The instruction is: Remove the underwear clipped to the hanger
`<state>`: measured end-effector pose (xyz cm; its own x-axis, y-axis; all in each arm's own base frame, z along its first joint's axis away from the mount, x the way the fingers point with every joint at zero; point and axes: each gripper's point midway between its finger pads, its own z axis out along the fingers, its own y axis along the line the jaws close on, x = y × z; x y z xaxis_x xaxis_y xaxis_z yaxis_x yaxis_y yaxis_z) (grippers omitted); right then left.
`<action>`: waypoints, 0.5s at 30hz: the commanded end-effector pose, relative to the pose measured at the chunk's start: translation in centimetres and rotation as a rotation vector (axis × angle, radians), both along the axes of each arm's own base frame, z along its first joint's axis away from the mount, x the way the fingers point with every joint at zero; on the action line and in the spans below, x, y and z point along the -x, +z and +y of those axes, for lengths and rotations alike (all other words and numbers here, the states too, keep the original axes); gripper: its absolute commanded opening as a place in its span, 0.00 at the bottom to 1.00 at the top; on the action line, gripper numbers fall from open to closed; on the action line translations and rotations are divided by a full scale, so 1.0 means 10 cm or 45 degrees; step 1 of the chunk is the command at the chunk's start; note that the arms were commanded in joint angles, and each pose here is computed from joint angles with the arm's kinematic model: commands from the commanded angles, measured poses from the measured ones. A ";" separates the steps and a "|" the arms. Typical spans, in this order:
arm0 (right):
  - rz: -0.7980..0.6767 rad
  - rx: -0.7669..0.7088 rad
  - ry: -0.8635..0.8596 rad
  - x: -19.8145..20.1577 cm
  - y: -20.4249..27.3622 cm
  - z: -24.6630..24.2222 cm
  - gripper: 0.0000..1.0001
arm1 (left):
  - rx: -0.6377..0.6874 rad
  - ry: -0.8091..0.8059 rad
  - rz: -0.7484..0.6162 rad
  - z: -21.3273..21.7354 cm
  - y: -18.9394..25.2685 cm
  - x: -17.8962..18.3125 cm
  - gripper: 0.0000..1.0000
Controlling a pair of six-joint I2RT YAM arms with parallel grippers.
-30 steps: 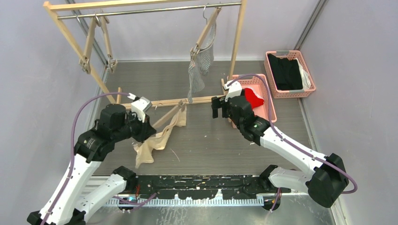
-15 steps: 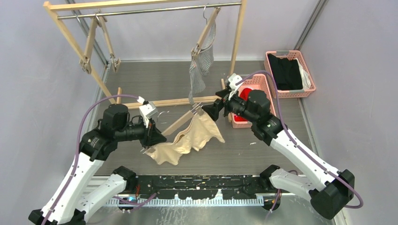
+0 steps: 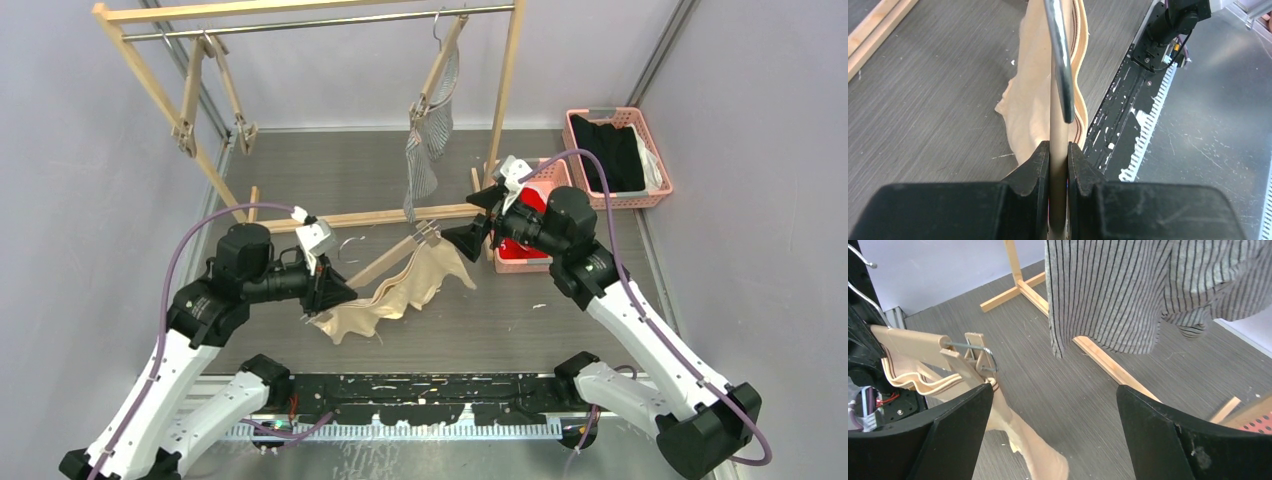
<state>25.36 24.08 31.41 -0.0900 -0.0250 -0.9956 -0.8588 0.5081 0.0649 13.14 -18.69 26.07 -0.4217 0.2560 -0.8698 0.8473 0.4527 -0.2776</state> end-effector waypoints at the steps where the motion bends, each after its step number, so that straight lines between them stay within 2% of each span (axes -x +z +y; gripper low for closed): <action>1: -0.126 -0.006 -0.078 0.03 0.32 -0.14 1.00 | 0.092 0.015 -0.219 -0.01 0.41 -0.07 0.00; 7: -0.145 -0.011 -0.081 0.05 0.39 -0.16 1.00 | 0.096 0.014 -0.262 0.07 0.52 0.06 0.00; 15: -0.176 -0.088 0.261 0.42 0.59 0.10 1.00 | 0.093 -0.063 -0.250 0.01 0.42 0.08 0.00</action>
